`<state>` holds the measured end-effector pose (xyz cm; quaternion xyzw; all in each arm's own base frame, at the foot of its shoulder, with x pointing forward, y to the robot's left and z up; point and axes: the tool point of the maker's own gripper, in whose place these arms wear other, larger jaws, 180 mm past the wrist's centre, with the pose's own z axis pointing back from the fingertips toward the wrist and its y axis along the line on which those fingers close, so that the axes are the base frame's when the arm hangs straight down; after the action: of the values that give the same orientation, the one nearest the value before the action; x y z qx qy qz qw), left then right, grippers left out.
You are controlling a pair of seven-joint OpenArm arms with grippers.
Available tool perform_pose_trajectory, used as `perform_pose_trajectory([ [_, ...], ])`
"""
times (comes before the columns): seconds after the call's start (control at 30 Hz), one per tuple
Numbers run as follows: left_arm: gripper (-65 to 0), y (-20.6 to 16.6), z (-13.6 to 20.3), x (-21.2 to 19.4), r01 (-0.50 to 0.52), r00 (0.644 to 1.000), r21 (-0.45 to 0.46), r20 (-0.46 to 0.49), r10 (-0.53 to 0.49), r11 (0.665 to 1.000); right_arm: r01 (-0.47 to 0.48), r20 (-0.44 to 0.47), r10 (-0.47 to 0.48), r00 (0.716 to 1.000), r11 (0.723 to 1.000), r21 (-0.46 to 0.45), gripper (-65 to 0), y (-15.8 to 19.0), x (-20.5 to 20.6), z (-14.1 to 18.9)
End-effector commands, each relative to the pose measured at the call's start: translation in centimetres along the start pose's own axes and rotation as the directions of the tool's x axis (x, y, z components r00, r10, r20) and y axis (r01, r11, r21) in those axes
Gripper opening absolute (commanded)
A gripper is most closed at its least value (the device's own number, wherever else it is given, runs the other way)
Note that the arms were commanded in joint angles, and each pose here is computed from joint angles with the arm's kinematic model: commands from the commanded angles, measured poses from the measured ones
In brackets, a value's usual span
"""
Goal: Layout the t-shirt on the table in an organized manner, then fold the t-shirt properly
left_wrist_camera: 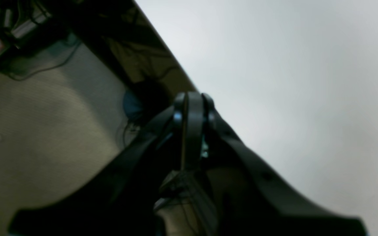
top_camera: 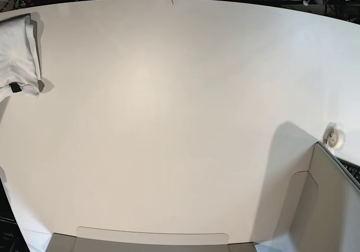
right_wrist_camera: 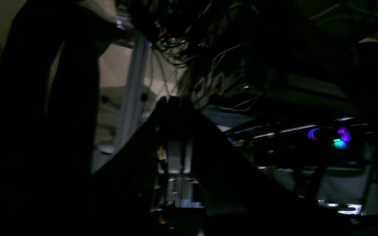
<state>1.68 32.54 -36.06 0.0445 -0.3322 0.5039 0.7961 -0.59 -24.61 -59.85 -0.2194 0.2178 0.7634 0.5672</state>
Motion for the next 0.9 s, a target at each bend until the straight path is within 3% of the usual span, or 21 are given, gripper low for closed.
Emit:
perform_pose_trajectory([
  [0.0, -65.0, 2.3, 0.5, -0.3, -0.068, 0.998, 0.060, -0.012, 0.069, 0.996, -0.005, -0.011, 0.005, 1.000, 1.000, -0.013, -65.0, -0.6, -0.4, -0.1],
  [0.07, -65.0, 5.3, 0.3, -3.0, -0.263, 0.957, 0.139, -0.084, 0.276, 0.955, -0.004, 0.004, 0.005, 1.000, 0.999, -0.038, -65.0, -2.0, 0.4, 0.4],
  [0.17, -65.0, 8.2, -1.4, -7.7, -0.476, 0.833, 0.252, -0.179, 0.524, 0.843, 0.009, 0.010, -0.008, 1.000, 0.998, -0.059, -65.0, -3.5, 0.8, 0.7],
  [0.33, -65.0, 9.8, -3.6, -20.1, -0.621, 0.536, 0.470, -0.329, 0.778, 0.627, 0.026, 0.034, -0.024, 0.999, 0.997, -0.071, -65.0, -4.6, 1.7, 1.1],
  [0.4, -65.0, 9.6, -4.4, -23.7, -0.595, 0.461, 0.544, -0.371, 0.806, 0.591, 0.030, 0.043, -0.027, 0.999, 0.997, -0.071, -65.0, -4.5, 2.1, 1.3],
  [0.47, -65.0, 8.6, -5.1, -26.6, -0.517, 0.437, 0.587, -0.445, 0.782, 0.623, 0.013, 0.069, -0.010, 0.998, 0.998, -0.055, -65.0, -3.1, 3.0, 1.5],
  [0.53, -65.0, 7.8, -5.1, -29.3, -0.417, 0.444, 0.602, -0.519, 0.731, 0.681, 0.000, 0.111, 0.004, 0.994, 0.999, -0.036, -65.0, -1.8, 4.1, 1.7],
  [0.57, -65.0, 7.5, -5.2, -30.2, -0.371, 0.464, 0.594, -0.547, 0.697, 0.714, -0.006, 0.126, 0.009, 0.992, 1.000, -0.031, -65.0, -1.4, 4.3, 1.6],
  [0.63, -65.0, 6.8, -5.5, -31.6, -0.268, 0.538, 0.552, -0.595, 0.598, 0.790, -0.017, 0.145, 0.019, 0.989, 1.000, -0.015, -65.0, -0.6, 4.6, 1.4],
  [0.73, -65.0, 6.1, -5.5, -34.1, -0.082, 0.632, 0.457, -0.663, 0.401, 0.886, -0.022, 0.187, 0.021, 0.982, 1.000, 0.002, -65.0, 0.0, 5.4, 1.1],
  [0.8, -65.0, 7.3, -5.4, -35.1, 0.100, 0.671, 0.370, -0.710, 0.212, 0.924, -0.014, 0.221, 0.008, 0.975, 1.000, 0.025, -65.0, 0.5, 5.9, 1.0],
  [0.87, -65.0, 6.9, -6.6, -35.5, 0.259, 0.676, 0.254, -0.737, 0.013, 0.932, 0.032, 0.252, -0.055, 0.966, 0.995, 0.096, -65.0, 1.7, 6.5, 1.1],
])
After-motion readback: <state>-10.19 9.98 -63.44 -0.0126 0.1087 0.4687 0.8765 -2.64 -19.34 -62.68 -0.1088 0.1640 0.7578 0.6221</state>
